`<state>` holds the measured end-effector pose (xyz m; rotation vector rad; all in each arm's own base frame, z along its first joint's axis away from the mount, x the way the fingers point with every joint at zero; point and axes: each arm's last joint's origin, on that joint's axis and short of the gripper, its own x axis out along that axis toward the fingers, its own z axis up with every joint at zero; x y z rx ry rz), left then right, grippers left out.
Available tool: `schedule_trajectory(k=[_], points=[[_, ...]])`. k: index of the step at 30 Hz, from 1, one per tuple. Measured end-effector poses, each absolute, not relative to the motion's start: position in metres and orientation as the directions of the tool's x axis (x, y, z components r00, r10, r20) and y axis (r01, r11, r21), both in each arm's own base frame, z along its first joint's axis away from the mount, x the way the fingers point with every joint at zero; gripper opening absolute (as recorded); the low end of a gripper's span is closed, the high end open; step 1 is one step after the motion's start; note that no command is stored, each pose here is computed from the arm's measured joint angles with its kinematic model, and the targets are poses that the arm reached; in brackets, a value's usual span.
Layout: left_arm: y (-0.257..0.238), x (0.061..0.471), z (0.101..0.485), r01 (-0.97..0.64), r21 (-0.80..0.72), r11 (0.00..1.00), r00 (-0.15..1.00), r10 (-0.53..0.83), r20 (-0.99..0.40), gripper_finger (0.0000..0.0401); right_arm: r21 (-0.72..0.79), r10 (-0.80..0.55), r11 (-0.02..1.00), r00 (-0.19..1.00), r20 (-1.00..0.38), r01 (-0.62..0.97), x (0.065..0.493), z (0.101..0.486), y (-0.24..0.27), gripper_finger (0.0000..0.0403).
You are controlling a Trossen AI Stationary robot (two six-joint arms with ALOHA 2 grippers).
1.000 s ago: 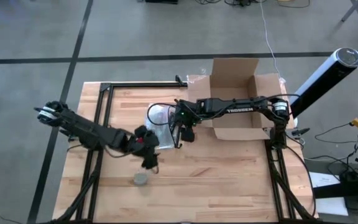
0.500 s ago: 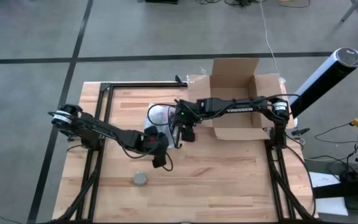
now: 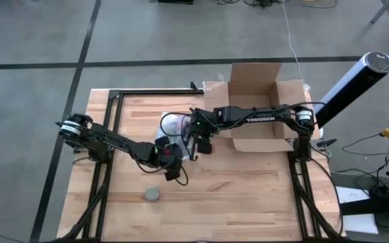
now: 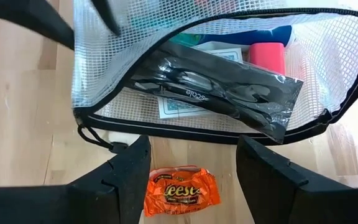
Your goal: Unpack boxes
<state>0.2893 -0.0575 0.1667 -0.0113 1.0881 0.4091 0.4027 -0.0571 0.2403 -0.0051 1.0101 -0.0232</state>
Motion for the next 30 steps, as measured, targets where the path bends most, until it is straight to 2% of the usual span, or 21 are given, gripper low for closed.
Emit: schedule_trajectory(k=[3,5,13,19,24,30], points=[[-0.059,0.289,0.166,-0.314,0.161,0.936,0.394,0.283,-0.875,0.0047,-0.015,-0.022,1.000,0.532,-0.846,0.017,0.403,0.240,-0.057,0.0200],[-0.059,0.289,0.166,-0.311,0.155,0.938,0.393,0.276,-0.877,0.0013,-0.016,-0.023,1.000,0.532,-0.846,0.018,0.403,0.240,-0.057,0.0200],[-0.058,0.282,0.168,-0.328,0.160,0.931,0.341,0.275,-0.899,0.0000,0.002,-0.019,0.999,0.531,-0.847,0.040,0.403,0.240,-0.057,0.0199],[-0.060,0.269,0.176,-0.324,0.181,0.929,0.297,0.282,-0.912,0.0000,0.088,0.072,0.996,0.534,-0.842,0.004,0.403,0.240,-0.054,0.0199],[-0.063,0.250,0.178,-0.329,0.201,0.923,0.250,0.290,-0.924,0.0000,0.107,0.092,0.994,0.535,-0.840,-0.003,0.403,0.240,-0.052,0.0199],[-0.066,0.217,0.176,-0.395,0.161,0.904,0.256,0.277,-0.926,0.0000,0.108,0.093,0.994,0.536,-0.839,-0.003,0.403,0.240,-0.051,0.0199]])
